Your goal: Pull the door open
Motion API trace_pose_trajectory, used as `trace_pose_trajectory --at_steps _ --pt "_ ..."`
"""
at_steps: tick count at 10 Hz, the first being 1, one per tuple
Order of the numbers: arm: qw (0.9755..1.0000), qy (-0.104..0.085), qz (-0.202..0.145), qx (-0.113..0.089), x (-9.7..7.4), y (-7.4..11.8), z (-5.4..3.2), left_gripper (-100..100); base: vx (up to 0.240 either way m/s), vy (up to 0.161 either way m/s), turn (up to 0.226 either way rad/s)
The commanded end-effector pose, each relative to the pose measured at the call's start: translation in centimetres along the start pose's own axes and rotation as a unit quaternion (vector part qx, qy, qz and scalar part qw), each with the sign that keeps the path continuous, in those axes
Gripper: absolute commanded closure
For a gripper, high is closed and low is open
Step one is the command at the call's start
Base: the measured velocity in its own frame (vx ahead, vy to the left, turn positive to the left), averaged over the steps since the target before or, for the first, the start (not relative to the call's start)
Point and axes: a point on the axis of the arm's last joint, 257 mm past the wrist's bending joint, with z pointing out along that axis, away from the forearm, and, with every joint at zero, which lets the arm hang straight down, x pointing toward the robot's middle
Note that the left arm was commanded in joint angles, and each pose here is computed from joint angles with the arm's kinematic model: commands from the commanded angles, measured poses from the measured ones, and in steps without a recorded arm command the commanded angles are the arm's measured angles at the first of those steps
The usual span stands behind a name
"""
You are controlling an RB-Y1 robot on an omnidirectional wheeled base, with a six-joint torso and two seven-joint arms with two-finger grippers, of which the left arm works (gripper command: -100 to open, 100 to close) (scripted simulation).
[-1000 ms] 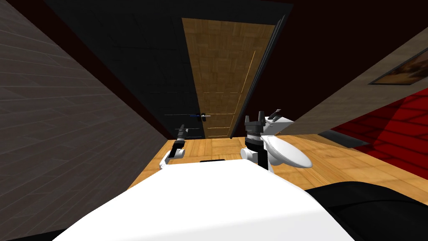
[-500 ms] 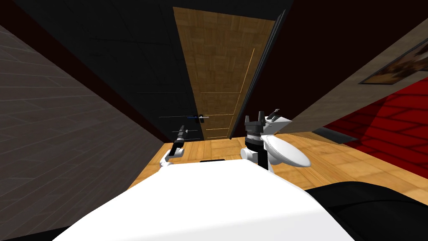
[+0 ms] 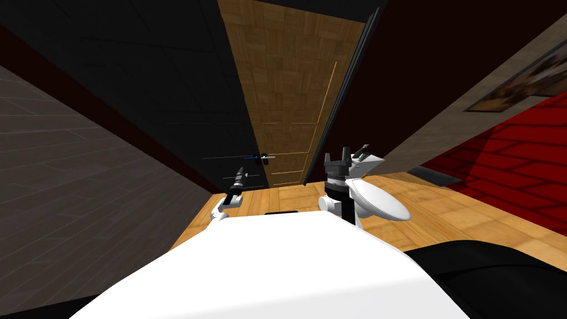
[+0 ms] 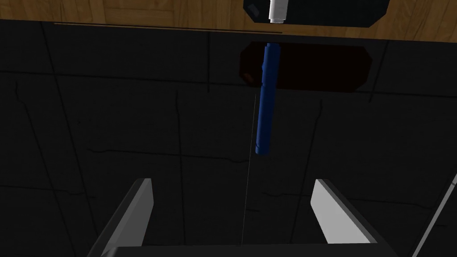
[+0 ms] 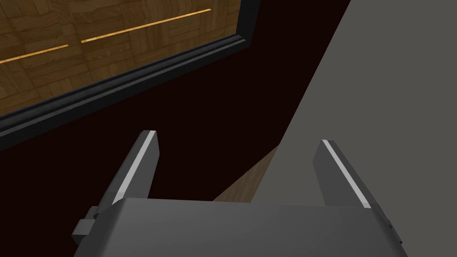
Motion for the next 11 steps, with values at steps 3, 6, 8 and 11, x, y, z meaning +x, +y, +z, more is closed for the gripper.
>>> trace_pose_trajectory --at_steps 3,6,8,11 --pt "0.9996 -0.012 -0.001 -0.027 -1.8 2.0 0.45 -100 0.125 0.023 -0.083" --pt "0.9988 -0.02 -0.002 -0.045 -3.0 3.2 0.69 -100 0.111 0.029 -0.056" --pt "0.9981 -0.026 -0.003 -0.055 -3.7 4.0 0.81 -100 0.094 0.024 -0.045" --pt "0.9969 -0.047 0.003 -0.063 -6.8 4.4 -0.05 -100 0.081 0.032 -0.033"
